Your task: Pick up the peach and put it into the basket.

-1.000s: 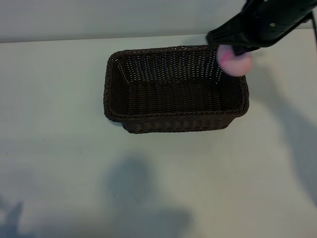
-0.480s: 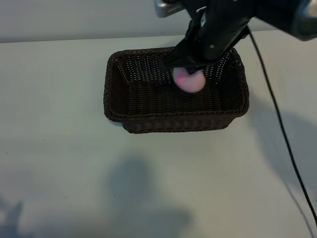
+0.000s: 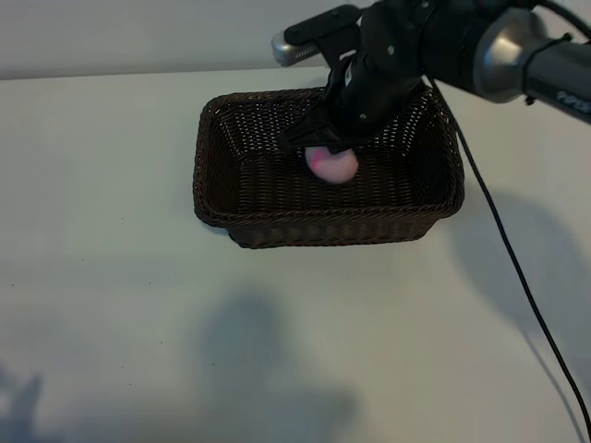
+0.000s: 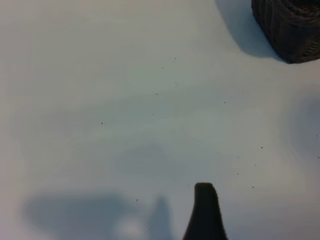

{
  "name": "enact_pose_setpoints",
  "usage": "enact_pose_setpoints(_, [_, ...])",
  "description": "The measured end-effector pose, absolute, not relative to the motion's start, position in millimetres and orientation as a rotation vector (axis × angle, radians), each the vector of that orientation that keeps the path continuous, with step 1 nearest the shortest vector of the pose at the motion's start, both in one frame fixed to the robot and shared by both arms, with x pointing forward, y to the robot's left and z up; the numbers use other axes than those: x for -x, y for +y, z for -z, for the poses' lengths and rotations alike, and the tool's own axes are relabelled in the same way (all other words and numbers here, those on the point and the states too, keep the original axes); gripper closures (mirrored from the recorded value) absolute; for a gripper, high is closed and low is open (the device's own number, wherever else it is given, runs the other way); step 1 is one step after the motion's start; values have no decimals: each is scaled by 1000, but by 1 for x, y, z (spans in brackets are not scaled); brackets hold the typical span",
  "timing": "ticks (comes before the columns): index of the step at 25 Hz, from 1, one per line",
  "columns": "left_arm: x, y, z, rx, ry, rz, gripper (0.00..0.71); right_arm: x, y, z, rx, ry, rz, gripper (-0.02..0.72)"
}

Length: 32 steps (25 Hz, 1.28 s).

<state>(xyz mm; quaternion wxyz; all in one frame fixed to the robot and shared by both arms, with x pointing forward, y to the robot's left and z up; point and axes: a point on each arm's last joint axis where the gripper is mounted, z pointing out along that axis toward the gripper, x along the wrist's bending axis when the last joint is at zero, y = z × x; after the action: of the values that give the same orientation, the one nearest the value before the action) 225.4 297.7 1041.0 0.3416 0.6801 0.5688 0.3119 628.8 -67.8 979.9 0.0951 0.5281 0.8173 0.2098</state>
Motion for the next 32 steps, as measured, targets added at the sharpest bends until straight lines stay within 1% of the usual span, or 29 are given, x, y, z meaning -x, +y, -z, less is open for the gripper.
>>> enact_pose_setpoints(4, [-225,298,-1041,-1769,1479,-811,156,-632,-66,-967,-1573,2433,-600,652])
enact_pose_setpoints(7, [-225,298,-1041,-1769,1479,-811,157,-632,-66,-967,-1573,2433,-600,613])
enact_pose_setpoints(10, [-225,298,-1041,-1769,1479,-811,157,-631,-66,-967,-1573,2438,-592,504])
enact_pose_setpoints(13, [-225,298,-1041,-1769,1479,-811,157,-630,-67,-966,-1560,2455,-574,330])
enact_pose_setpoints(16, [-225,298,-1041,-1769,1479,-811,157,-629,-67,-968,-1545,2480,-545,174])
enact_pose_setpoints(17, [-225,298,-1041,-1769,1479,-811,157,-630,-67,-971,-1546,2483,-540,136])
enact_pose_setpoints(18, [-225,298,-1041,-1769,1479,-811,157,-630,-67,-974,-1548,2486,-533,114])
enact_pose_setpoints(20, [-225,298,-1041,-1769,1479,-811,157,-632,-66,-986,-1549,2493,-523,95])
enact_pose_setpoints(26, [-225,298,-1041,-1769,1479,-811,157,-637,-66,-1035,-1572,2491,-520,121])
enact_pose_setpoints(30, [-225,298,-1041,-1769,1479,-811,157,-644,-83,-1054,-1614,2471,-472,124])
enact_pose_setpoints(32, [-225,298,-1041,-1769,1479,-811,157,-652,-99,-1059,-1647,2430,-473,124])
